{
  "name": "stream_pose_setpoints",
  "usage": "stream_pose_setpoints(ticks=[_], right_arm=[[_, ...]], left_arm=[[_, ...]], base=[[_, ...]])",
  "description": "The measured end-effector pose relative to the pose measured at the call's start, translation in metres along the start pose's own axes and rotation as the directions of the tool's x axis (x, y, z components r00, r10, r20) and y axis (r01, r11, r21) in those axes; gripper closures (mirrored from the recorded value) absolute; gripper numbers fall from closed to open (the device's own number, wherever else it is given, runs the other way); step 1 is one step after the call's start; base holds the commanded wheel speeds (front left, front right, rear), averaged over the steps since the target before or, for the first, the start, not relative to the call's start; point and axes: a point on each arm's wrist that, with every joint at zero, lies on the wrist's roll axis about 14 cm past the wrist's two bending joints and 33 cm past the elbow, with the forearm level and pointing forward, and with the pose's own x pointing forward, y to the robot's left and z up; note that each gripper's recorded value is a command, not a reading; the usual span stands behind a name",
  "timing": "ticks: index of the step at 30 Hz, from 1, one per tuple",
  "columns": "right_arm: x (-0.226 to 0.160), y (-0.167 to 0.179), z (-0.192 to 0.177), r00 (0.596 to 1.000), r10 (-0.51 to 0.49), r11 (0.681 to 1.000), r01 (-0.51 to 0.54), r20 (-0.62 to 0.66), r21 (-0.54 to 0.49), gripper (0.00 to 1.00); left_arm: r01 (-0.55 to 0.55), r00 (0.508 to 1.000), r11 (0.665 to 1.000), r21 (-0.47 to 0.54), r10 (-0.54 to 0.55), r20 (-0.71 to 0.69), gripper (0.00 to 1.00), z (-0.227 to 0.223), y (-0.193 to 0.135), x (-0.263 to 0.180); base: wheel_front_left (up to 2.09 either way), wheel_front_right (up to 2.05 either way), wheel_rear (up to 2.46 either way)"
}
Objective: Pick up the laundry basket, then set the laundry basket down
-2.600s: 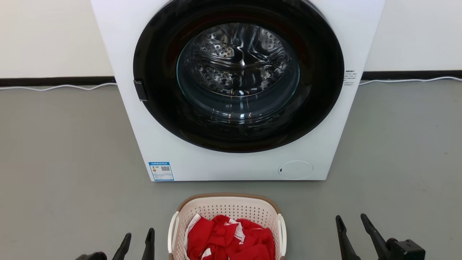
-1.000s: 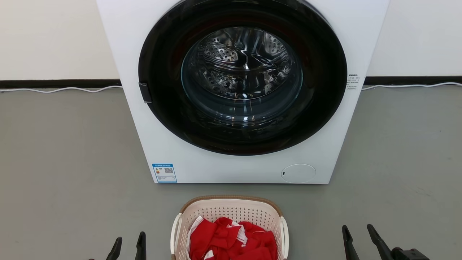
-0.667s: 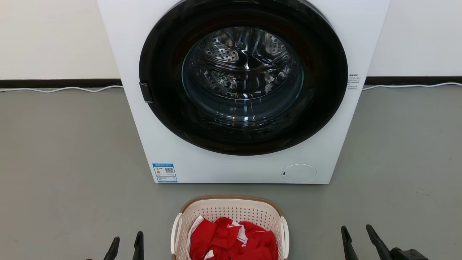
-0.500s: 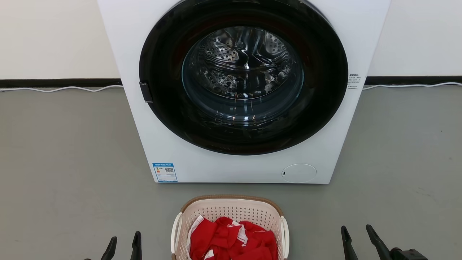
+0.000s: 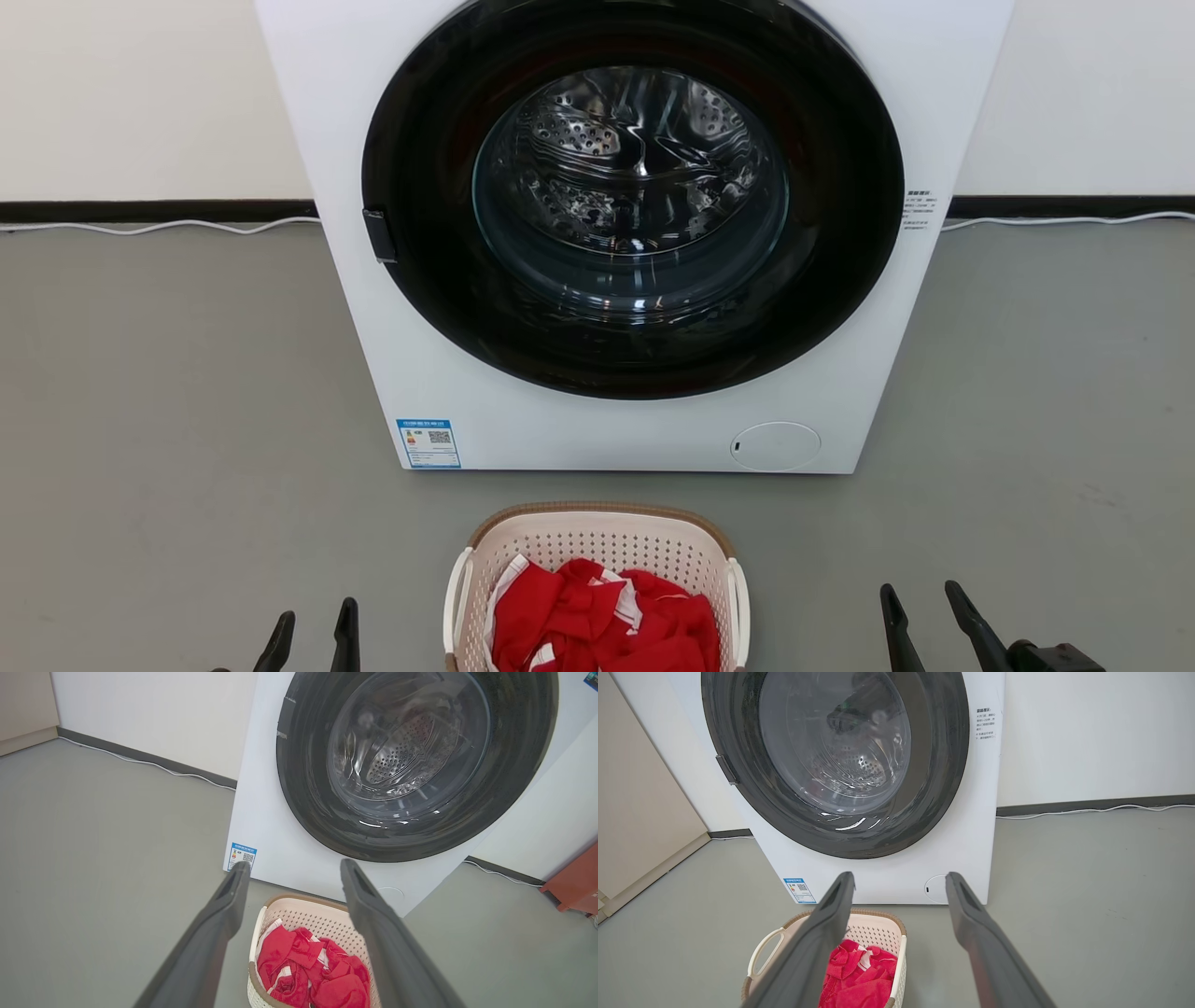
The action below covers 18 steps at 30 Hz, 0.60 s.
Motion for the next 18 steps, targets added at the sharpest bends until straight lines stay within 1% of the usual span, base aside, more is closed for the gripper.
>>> stream_pose_setpoints(ticks=[7, 8, 13, 18], right_arm=[[0.001, 0.001, -0.001, 1.0, 0.002, 1.0, -0.002, -0.005, 0.0, 0.0], [0.0, 0.0, -0.004, 1.0, 0.001, 1.0, -0.001, -0.012, 0.001, 1.0], [-0.011, -0.002, -0.028, 0.996, -0.014, 1.0, 0.016, -0.088, 0.019, 1.0], [-0.011, -0.005, -0.029, 0.995, -0.031, 0.997, 0.038, -0.098, 0.072, 1.0]], left_arm=[[-0.009, 1.0, 1.0, 0.013, 0.009, -0.019, 0.0, -0.005, 0.004, -0.001], [-0.011, 1.0, 1.0, 0.013, 0.012, -0.026, 1.0, -0.007, 0.005, -0.002], [-0.046, 0.993, 0.999, -0.012, 0.044, -0.11, 1.0, -0.034, 0.01, -0.015], [-0.061, 0.991, 0.997, -0.048, 0.054, -0.124, 1.0, -0.037, 0.012, -0.015]], base=[[0.0, 0.0, 0.0], [0.0, 0.0, 0.0], [0.0, 0.0, 0.0], [0.0, 0.0, 0.0]])
